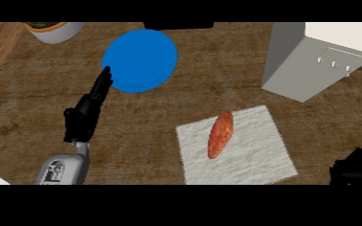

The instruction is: Pick the lemon from the placemat and place it in the tiered shelf

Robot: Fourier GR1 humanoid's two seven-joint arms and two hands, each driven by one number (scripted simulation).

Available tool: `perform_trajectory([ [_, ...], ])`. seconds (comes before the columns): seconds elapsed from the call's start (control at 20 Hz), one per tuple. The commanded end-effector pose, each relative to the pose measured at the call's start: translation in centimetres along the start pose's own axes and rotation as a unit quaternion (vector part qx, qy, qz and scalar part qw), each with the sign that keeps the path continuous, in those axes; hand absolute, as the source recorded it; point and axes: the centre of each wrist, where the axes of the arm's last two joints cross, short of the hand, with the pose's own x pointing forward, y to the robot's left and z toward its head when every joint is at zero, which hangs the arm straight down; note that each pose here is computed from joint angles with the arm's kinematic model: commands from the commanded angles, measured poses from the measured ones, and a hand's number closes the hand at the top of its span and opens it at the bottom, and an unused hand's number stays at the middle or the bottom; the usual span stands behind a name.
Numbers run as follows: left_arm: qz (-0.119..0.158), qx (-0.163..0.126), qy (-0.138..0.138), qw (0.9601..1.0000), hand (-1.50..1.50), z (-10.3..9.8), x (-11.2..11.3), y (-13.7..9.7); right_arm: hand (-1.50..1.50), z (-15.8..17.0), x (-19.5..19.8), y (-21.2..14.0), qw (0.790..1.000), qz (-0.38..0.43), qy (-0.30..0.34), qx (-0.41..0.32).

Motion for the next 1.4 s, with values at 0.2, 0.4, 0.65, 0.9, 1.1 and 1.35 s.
perform_trajectory([
  [0.2,-0.006,-0.010,-0.006,0.9999,0.00,-0.5,0.9,-0.5,1.50,9.2,-1.1,-13.4,0.987,0.018,-0.038,-0.156],
  [0.4,-0.004,-0.028,-0.008,0.9996,0.00,-0.4,1.4,-1.2,1.50,13.3,-0.1,-18.6,0.976,0.009,-0.032,-0.214],
  [0.65,0.002,-0.036,-0.017,0.9992,0.00,-0.8,1.3,-3.2,1.50,15.2,1.6,-23.2,0.970,0.021,-0.010,-0.243],
  [0.9,-0.008,-0.035,-0.012,0.9993,0.00,-1.7,0.2,-2.8,1.50,13.8,0.8,-24.5,0.965,0.012,0.008,-0.260],
  [1.1,0.005,-0.037,-0.017,0.9991,0.00,-0.7,1.6,-3.1,1.50,12.4,-0.2,-25.2,0.959,0.024,0.019,-0.282],
  [1.35,-0.004,-0.034,-0.006,0.9994,0.00,-0.2,-0.5,-0.8,1.50,11.4,-0.9,-26.0,0.955,0.031,0.008,-0.295],
])
